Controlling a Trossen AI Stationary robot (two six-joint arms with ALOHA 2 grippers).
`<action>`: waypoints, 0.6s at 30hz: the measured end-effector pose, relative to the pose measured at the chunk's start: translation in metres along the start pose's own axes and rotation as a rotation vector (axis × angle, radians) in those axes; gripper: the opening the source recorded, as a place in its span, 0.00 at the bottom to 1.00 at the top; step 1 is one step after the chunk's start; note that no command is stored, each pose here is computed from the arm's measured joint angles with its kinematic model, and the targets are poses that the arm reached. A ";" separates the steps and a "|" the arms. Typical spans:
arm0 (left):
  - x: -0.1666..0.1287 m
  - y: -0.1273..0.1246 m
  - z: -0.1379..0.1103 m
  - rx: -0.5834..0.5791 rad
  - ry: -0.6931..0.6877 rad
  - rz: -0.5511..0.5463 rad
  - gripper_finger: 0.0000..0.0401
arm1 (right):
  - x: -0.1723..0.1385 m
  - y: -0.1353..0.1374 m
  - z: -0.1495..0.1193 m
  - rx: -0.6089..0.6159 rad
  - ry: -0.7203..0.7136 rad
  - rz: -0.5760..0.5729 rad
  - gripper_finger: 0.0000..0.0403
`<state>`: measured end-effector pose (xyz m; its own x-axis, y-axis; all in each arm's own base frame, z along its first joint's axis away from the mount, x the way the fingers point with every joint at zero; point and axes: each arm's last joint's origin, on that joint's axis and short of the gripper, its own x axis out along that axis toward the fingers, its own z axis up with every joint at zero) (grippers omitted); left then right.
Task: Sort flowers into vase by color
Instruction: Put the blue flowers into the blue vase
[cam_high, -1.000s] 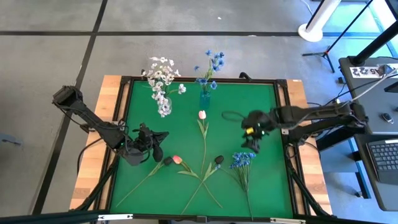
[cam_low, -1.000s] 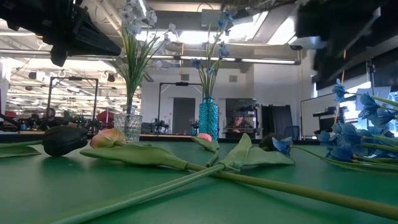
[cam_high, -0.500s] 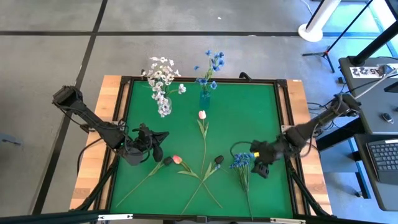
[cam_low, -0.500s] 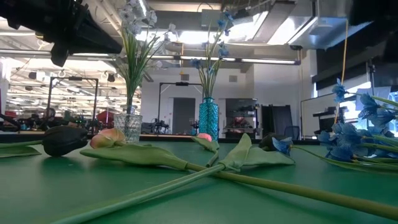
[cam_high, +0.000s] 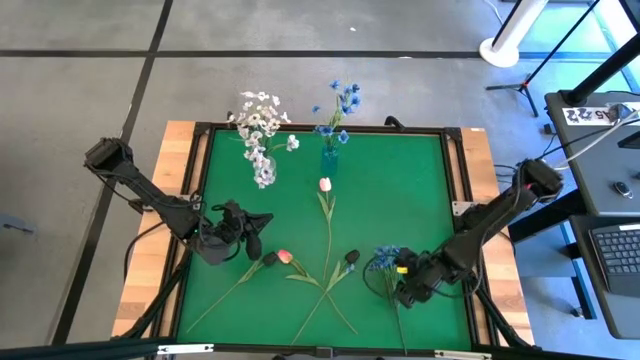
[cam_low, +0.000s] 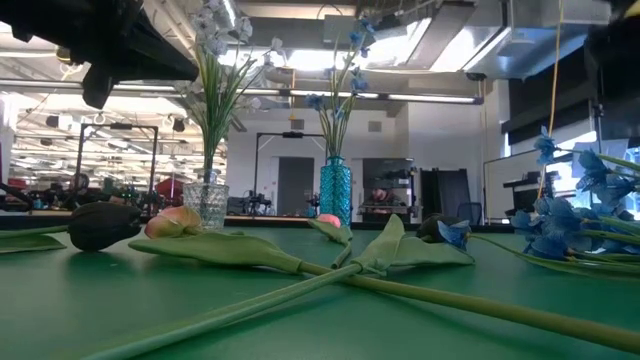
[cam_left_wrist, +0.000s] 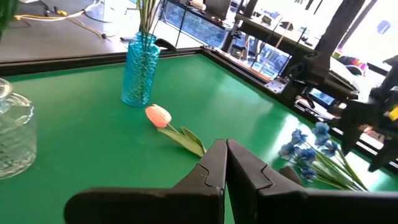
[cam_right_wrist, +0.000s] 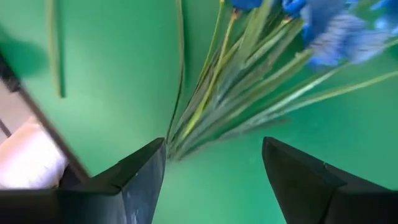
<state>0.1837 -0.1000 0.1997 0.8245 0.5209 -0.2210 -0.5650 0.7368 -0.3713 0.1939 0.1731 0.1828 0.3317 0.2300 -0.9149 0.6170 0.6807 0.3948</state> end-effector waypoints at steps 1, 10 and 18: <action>0.000 0.000 0.000 -0.001 0.004 -0.004 0.00 | 0.005 0.001 0.000 0.004 0.000 -0.008 0.66; 0.000 -0.002 -0.001 -0.011 0.047 -0.046 0.00 | 0.041 -0.005 0.007 0.017 -0.007 -0.140 0.66; 0.000 -0.002 -0.001 -0.009 0.056 -0.053 0.00 | 0.042 -0.010 0.014 -0.044 0.012 -0.193 0.60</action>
<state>0.1848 -0.1023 0.1995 0.8539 0.4562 -0.2503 -0.5203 0.7588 -0.3919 0.2111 0.1661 0.1415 0.2017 0.1007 -0.9743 0.6367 0.7423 0.2086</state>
